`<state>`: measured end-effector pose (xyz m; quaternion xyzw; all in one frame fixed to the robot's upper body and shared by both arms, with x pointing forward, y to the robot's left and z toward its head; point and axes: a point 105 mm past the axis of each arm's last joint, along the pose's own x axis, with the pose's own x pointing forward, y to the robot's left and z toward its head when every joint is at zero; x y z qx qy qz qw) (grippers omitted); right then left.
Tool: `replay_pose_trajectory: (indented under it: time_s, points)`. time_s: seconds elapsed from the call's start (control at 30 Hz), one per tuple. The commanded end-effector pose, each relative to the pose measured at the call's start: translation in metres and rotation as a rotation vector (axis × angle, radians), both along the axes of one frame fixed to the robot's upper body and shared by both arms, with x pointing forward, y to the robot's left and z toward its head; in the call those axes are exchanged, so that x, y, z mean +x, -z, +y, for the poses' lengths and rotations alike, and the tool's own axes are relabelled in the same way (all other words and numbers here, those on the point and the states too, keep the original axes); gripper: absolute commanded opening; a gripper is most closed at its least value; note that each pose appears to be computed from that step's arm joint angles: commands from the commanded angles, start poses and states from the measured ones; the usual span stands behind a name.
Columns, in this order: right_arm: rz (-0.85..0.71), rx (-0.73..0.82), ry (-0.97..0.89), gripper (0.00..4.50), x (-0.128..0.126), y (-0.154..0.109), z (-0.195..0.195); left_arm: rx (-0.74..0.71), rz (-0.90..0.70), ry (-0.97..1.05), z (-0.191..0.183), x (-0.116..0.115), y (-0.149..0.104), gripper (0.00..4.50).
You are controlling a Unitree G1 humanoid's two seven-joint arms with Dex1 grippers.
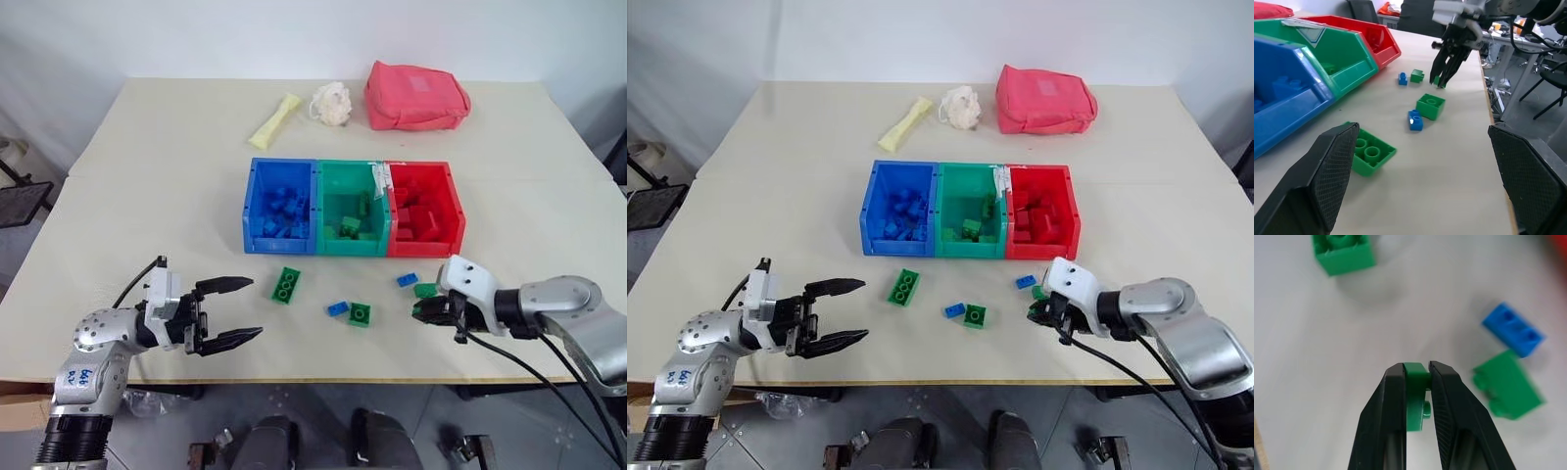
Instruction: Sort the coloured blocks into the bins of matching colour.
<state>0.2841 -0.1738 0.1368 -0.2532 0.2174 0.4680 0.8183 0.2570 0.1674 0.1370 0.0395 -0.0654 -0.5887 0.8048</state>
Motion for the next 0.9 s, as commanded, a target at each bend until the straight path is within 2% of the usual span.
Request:
replay_pose_trajectory:
  time_s: [0.03,0.17,0.23,0.3,0.43,0.63,0.7,0.73,0.9]
  points:
    - [-0.188,0.107,-0.007,0.35,0.021,-0.051,0.020,-0.046,-0.068,-0.098,-0.005,0.018,-0.011,4.50]
    - [-0.253,0.178,-0.027,0.35,0.041,-0.074,0.036,-0.089,-0.100,-0.166,-0.007,0.032,-0.018,4.50]
    - [-0.350,0.241,-0.017,0.35,0.071,-0.095,0.050,-0.087,-0.099,-0.150,-0.010,0.031,-0.018,4.50]
    - [-0.403,0.262,-0.001,0.35,0.091,-0.106,0.060,-0.079,-0.100,-0.134,-0.013,0.032,-0.017,4.50]
    - [-0.455,0.273,0.003,1.66,0.114,-0.111,0.071,-0.073,-0.108,-0.113,-0.017,0.033,-0.018,4.50]
    - [-0.450,0.263,-0.051,3.63,0.112,-0.107,0.073,-0.065,-0.114,-0.080,-0.021,0.032,-0.019,4.50]
    - [-0.447,0.257,-0.070,4.31,0.104,-0.106,0.066,-0.063,-0.113,-0.066,-0.023,0.032,-0.018,4.50]
    - [-0.446,0.254,-0.075,4.45,0.101,-0.106,0.063,-0.061,-0.112,-0.058,-0.023,0.032,-0.018,4.50]
    - [-0.370,0.206,-0.132,4.45,0.063,-0.089,0.036,-0.016,-0.081,0.028,-0.029,0.026,-0.010,4.50]
